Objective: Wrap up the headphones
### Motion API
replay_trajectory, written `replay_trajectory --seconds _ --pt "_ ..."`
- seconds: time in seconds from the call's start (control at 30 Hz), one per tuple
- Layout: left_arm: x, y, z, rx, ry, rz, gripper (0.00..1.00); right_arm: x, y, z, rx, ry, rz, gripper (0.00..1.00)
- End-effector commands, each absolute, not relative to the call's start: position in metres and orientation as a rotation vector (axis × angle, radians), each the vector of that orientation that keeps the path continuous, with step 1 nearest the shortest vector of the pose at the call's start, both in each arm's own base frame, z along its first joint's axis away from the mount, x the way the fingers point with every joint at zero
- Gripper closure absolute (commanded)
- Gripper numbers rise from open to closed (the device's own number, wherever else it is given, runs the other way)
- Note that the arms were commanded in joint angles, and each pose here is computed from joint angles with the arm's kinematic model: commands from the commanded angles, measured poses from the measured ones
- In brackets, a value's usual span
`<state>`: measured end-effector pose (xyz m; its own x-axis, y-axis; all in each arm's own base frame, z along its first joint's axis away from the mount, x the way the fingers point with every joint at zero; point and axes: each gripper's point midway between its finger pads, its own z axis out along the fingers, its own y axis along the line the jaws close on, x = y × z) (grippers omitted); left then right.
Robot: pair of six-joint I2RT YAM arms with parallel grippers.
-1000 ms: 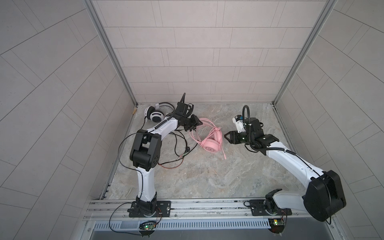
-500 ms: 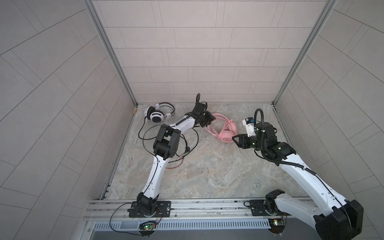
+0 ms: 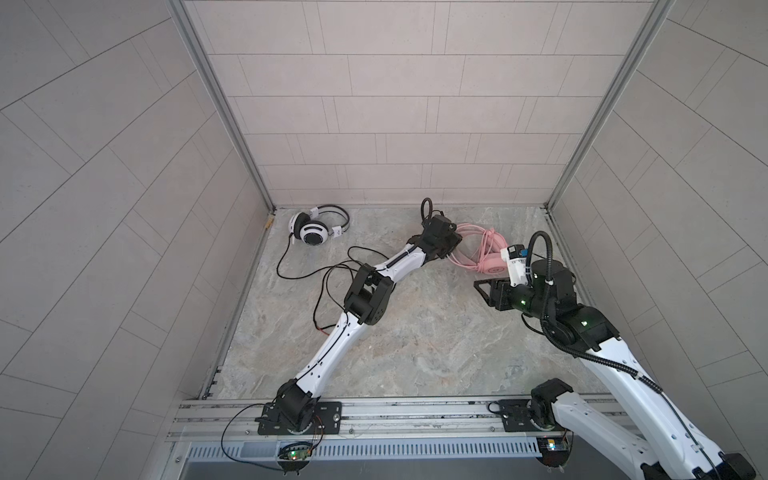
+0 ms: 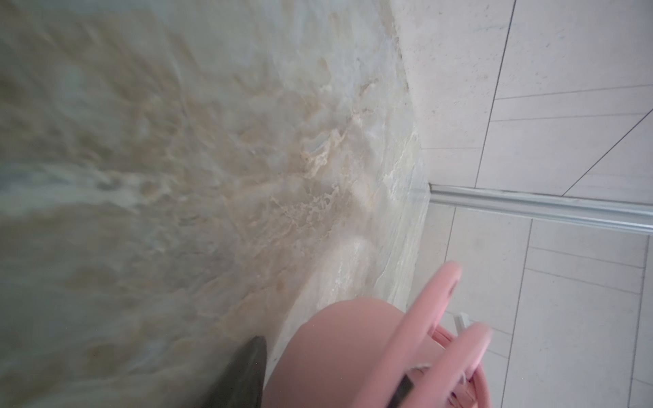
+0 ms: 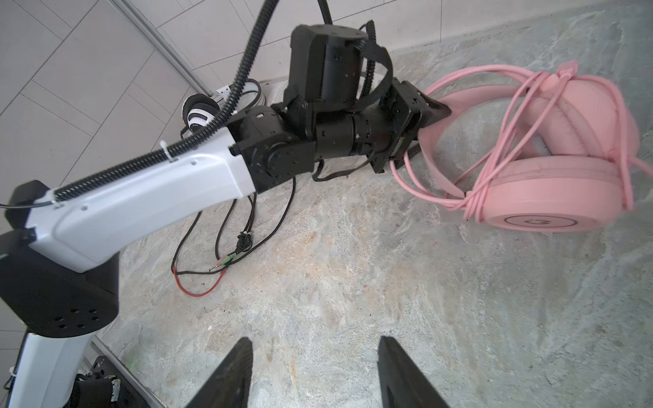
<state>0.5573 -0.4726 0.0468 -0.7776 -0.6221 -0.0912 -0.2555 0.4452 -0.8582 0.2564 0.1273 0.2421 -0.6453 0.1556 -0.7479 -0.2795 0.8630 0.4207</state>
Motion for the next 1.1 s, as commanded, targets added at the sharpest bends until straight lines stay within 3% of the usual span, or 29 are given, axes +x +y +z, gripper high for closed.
replay_trajectory --seconds 0.0,0.2,0.37,0.53,0.73,0.87,1.07 --pt "0.569 -0.482 0.063 -0.881 2.146 -1.329 1.00 0.247 0.123 0.244 -0.069 2.188 0.652 0.42" --pt "0.567 -0.494 0.055 -0.935 2.073 -1.364 1.00 0.239 0.118 0.248 -0.070 2.186 0.636 0.42" --pt "0.566 -0.492 0.066 -0.897 2.079 -1.387 0.76 0.237 0.113 0.242 -0.055 2.196 0.607 0.42" --pt "0.566 -0.478 0.092 -0.816 2.057 -1.418 0.66 0.239 0.112 0.241 -0.050 2.199 0.599 0.42" --pt "0.563 -0.454 0.131 -0.656 2.115 -1.395 0.46 0.243 0.113 0.238 -0.044 2.206 0.593 0.42" --pt "0.557 -0.434 0.158 -0.561 2.128 -1.335 0.27 0.249 0.116 0.235 -0.038 2.210 0.602 0.42" --pt "0.546 -0.403 0.203 -0.427 2.117 -1.261 0.26 0.258 0.115 0.233 -0.054 2.226 0.560 0.42"
